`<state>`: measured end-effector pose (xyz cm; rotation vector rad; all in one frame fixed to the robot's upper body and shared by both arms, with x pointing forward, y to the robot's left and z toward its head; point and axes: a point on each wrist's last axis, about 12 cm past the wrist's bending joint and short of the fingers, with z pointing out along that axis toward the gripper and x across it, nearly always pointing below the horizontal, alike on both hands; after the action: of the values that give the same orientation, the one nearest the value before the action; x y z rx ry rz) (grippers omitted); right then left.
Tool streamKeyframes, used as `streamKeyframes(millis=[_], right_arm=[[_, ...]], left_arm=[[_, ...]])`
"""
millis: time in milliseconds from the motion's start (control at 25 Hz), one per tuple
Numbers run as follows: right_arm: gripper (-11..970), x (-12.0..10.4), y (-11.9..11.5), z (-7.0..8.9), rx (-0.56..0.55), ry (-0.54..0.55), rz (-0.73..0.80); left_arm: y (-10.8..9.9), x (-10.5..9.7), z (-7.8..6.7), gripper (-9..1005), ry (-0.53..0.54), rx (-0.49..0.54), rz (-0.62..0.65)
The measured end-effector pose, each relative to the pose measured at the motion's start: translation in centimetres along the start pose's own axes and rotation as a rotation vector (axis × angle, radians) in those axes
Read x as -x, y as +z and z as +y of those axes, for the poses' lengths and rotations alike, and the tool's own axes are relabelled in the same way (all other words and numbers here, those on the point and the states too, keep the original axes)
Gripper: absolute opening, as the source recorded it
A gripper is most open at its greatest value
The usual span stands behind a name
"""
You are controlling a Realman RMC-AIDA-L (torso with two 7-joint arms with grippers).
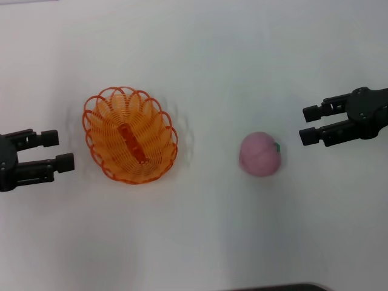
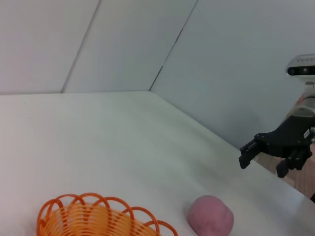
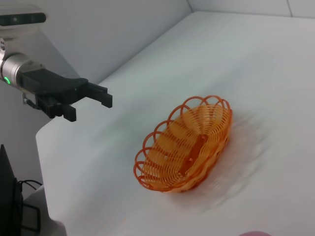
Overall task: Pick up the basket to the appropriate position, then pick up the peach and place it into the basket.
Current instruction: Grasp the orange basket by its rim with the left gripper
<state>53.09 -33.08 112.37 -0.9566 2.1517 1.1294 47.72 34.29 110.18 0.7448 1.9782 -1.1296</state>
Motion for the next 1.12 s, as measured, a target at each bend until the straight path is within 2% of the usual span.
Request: streamKeyframes(millis=[760,840,1000,1120], right_arm=[[789,0.2,0.0,0.0,-0.008,0.011,0.008],[789,0.2,0.0,0.0,-0.006,0.01,0.008],[789,0.5,0.2,0.0,-0.002,0.004,0.009],[789,0.6,0.4,0.0,0.002,0.001,0.008]], left_arm=[[0.1,0.5,0.3,816,-0.01,0.015,0.01],[0.1,1.1,0.4,816,-0.019,0.023,0.005],[0.0,4.6,1.1,814,-0.034,0.1,0.019],[0.7,7.2,1.4,813,-0.048,0.135,0.033]])
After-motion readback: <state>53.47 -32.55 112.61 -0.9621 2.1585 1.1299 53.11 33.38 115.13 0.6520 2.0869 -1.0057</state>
